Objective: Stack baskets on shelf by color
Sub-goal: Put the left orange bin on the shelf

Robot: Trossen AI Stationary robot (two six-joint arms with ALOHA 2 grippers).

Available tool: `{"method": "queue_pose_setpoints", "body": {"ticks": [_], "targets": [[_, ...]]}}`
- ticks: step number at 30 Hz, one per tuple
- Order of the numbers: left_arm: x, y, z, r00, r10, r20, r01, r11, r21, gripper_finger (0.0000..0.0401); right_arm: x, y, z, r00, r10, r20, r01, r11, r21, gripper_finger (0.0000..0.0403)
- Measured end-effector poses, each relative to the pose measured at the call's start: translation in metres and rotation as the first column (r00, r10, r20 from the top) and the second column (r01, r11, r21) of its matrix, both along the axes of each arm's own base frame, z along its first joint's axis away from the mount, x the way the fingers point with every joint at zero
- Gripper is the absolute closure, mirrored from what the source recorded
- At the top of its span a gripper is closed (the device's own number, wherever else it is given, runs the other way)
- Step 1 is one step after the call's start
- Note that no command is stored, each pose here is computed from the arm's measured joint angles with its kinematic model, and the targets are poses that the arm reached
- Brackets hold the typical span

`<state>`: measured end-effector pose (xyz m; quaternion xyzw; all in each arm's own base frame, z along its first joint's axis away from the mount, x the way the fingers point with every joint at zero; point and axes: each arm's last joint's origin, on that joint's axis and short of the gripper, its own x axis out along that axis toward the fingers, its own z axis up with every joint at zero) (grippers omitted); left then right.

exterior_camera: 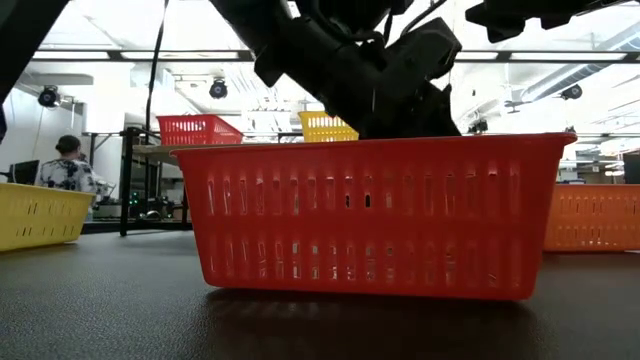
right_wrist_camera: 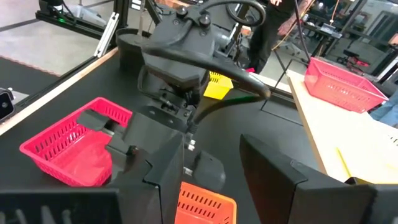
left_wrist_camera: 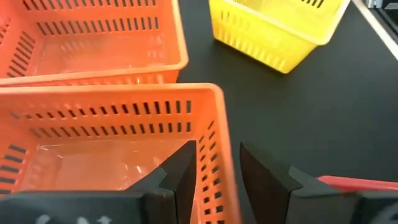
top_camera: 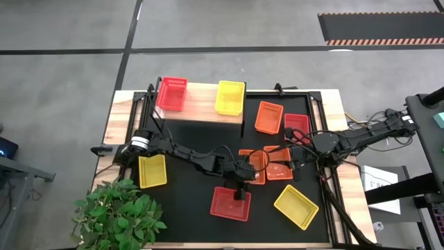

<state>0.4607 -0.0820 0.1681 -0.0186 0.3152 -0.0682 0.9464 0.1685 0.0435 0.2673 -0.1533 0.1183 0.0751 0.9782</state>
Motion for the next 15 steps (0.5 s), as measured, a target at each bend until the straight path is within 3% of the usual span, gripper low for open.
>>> {"method": "queue_pose_setpoints", "body": {"ticks": [5, 12, 15], "targets": [[-0.001, 0.003, -0.002, 0.999, -0.033, -0.015, 0.032, 0.999, -0.030, 0.0286, 0.000, 0.000, 0.000, 1.000, 0.000, 0.000, 0.000, 1.000, -0.002, 0.0252], [0.001, 0.009, -0.006, 0.999, -0.026, -0.023, 0.026, 0.999, -0.032, 0.0224, 0.000, 0.000, 0.000, 1.000, 0.002, 0.001, -0.002, 1.000, -0.007, 0.0252], [0.002, 0.013, -0.005, 1.000, -0.018, -0.019, 0.017, 0.999, -0.027, 0.0219, 0.000, 0.000, 0.000, 1.000, 0.002, 0.000, -0.002, 1.000, -0.007, 0.0252]]}}
